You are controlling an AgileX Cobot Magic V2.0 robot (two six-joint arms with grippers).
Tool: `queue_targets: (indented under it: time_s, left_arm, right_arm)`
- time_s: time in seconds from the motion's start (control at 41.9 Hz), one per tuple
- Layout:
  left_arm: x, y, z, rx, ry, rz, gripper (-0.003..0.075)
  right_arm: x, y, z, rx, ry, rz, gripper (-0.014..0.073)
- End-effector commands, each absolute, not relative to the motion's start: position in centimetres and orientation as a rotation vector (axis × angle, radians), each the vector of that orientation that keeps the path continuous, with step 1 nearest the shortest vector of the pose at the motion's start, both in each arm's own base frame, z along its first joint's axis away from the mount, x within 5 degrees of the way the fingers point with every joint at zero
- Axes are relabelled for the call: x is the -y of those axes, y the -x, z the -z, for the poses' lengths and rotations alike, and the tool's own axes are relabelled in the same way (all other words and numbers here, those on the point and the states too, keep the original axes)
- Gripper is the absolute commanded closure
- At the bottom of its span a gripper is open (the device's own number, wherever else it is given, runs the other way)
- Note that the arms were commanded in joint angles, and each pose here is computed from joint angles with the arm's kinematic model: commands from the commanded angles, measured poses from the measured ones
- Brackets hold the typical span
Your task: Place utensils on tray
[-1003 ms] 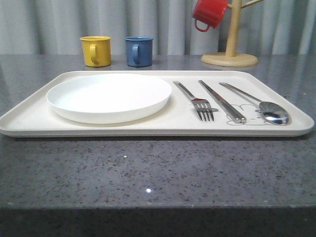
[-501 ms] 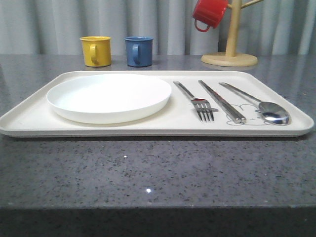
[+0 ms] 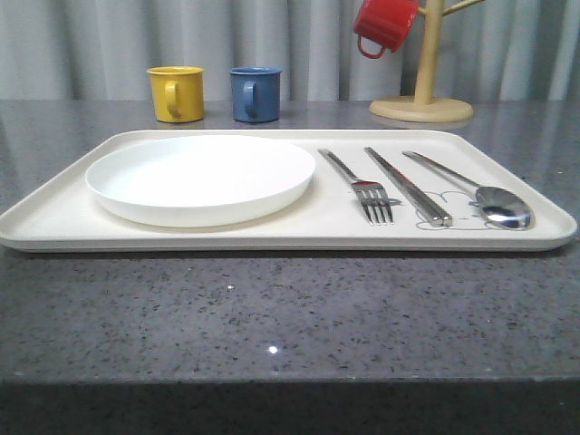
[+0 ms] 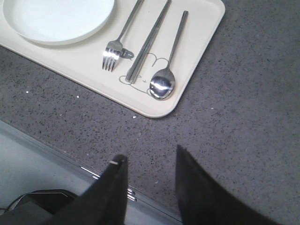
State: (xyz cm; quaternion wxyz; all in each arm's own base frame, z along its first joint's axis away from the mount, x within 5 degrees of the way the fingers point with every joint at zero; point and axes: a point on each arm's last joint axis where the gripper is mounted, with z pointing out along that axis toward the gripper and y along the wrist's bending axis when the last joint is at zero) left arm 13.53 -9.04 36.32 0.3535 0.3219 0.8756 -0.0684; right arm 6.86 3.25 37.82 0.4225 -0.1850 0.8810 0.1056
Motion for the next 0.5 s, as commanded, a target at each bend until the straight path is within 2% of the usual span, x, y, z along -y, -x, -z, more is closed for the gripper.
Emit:
queue_targets:
  time_s: [0.0, 0.143, 0.167, 0.478]
  left_arm:
    - [9.26, -13.63, -37.53, -2.182, -0.812, 0.202, 0.0559]
    - [9.26, -13.63, -37.53, -2.182, -0.812, 0.202, 0.0739]
    - [9.26, -13.63, -37.53, -2.182, -0.812, 0.202, 0.0737]
    - [9.26, -13.63, -37.53, -2.182, -0.812, 0.202, 0.0738]
  right_arm:
    - [-3.26, -7.15, -38.96, -2.118, 0.438, -0.264, 0.0459]
    - [-3.26, -7.17, -38.99, -2.115, 0.437, -0.264, 0.0643]
    - [-3.26, -7.18, -39.00, -2.113, 0.436, -0.264, 0.0664]
    - [-3.26, -7.19, -39.02, -2.111, 0.436, -0.264, 0.0664]
